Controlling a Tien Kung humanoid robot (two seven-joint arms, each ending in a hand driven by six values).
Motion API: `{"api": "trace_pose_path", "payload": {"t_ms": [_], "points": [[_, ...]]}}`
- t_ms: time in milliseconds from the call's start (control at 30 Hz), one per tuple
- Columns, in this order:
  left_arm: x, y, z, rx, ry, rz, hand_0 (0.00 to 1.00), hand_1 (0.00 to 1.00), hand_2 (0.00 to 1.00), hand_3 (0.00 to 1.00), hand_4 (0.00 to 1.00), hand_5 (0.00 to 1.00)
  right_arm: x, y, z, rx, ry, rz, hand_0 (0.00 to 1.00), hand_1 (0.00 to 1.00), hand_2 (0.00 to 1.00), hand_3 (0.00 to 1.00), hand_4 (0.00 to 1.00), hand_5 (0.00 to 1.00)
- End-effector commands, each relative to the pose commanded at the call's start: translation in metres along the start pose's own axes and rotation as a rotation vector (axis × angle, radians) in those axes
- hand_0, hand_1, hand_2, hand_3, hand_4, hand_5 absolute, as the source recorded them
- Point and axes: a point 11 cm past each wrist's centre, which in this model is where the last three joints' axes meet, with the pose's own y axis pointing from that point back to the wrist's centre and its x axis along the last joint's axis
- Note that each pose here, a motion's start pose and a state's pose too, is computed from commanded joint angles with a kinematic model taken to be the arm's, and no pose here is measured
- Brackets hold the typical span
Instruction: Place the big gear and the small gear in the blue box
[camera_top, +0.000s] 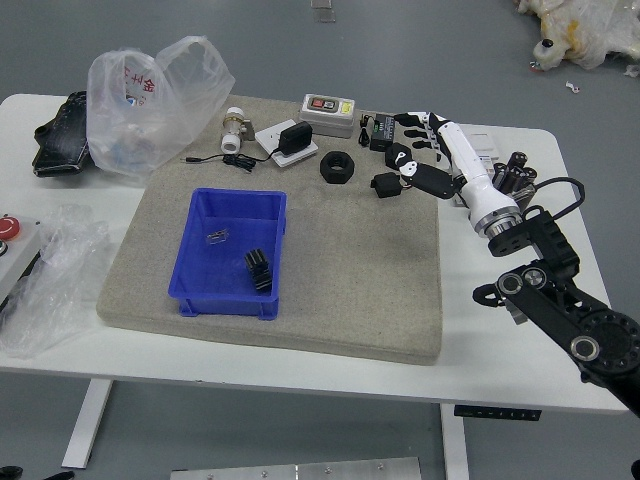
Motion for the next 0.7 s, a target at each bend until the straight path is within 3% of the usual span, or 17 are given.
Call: {"api": "trace_pose_path", "payload": {"t_ms": [67, 633, 667, 700], "points": [[0.001, 0.0, 0.002, -0.003, -0.001, 0.002, 0.612, 0.582, 0.525, 0.63, 0.681, 0.548, 0.003, -0.001, -0.001, 0.002, -0.001, 0.006, 0.733, 0.803, 0.782, 0.748, 0.543, 0.229], [0.007, 0.001, 0.011, -0.034, 0.01, 0.013, 0.612, 0.584, 0.525, 0.633, 0.693, 0.528, 0.033, 0.01, 0.003, 0.005, -0.045, 0.086, 0.731, 0.796, 0.769, 0.74, 0.55, 0.248], [0.007, 0.001, 0.01, -0.035, 0.012, 0.014, 0.612, 0.584, 0.526, 0.633, 0.698, 0.519, 0.035, 0.011, 0.005, 0.003, -0.053, 0.092, 0.681, 0.697, 0.712, 0.729, 0.55, 0.25], [0.007, 0.001, 0.01, -0.036, 0.013, 0.014, 0.612, 0.584, 0.526, 0.633, 0.698, 0.519, 0.036, 0.013, 0.007, -0.001, -0.061, 0.099, 0.681, 0.697, 0.712, 0.729, 0.55, 0.25]]}}
